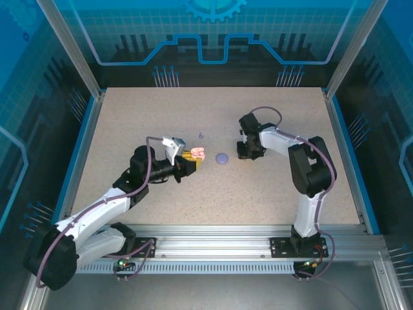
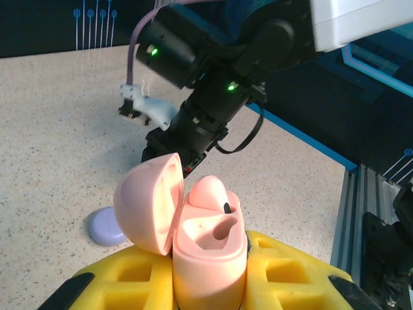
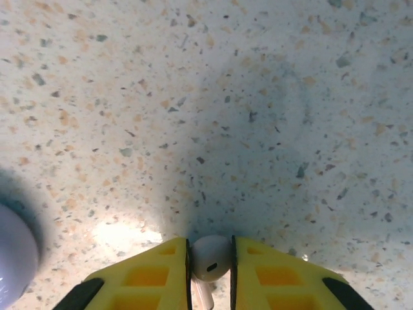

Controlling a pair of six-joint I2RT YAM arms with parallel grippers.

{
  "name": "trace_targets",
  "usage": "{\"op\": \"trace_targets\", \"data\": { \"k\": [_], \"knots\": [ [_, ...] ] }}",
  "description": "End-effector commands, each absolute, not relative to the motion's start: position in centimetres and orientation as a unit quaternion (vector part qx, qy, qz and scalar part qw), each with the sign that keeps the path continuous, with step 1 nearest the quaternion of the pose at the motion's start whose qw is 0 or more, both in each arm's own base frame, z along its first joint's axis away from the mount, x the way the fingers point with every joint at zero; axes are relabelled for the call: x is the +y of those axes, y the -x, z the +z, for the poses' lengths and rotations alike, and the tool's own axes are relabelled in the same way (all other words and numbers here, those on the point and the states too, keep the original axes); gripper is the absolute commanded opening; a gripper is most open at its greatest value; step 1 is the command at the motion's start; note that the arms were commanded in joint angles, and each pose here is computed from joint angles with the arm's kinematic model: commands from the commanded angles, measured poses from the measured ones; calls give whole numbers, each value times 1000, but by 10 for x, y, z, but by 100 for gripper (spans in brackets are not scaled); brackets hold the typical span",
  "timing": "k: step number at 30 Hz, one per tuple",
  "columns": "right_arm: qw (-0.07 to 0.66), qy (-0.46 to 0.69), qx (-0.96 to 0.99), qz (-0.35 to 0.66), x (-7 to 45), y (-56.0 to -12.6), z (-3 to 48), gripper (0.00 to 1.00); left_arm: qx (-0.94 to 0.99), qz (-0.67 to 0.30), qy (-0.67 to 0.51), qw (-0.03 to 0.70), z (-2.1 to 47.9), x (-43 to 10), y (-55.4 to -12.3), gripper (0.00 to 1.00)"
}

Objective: Insert the wireless bluetooth earbuds into the charging case

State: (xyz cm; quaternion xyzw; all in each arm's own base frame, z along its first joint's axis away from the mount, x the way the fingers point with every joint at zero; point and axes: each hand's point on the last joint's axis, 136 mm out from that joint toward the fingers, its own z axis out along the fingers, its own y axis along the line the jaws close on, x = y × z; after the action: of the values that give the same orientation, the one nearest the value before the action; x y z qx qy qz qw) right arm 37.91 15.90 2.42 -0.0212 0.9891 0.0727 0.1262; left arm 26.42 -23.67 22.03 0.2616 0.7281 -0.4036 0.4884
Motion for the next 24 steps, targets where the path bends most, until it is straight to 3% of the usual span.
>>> {"op": "trace_targets", "data": {
  "k": [1,10,24],
  "knots": [
    [179,-2,975,130,163,-391,51,19,725,-407,-253,495,221,-242,-273,0],
    [268,0,944,192,165,-388,102,18,742,-416,-221,477,207,-259,-296,0],
    [418,53,845,328,189,-354,229,18,723,-451,-212,480,217,-288,-312,0]
  ]
}}
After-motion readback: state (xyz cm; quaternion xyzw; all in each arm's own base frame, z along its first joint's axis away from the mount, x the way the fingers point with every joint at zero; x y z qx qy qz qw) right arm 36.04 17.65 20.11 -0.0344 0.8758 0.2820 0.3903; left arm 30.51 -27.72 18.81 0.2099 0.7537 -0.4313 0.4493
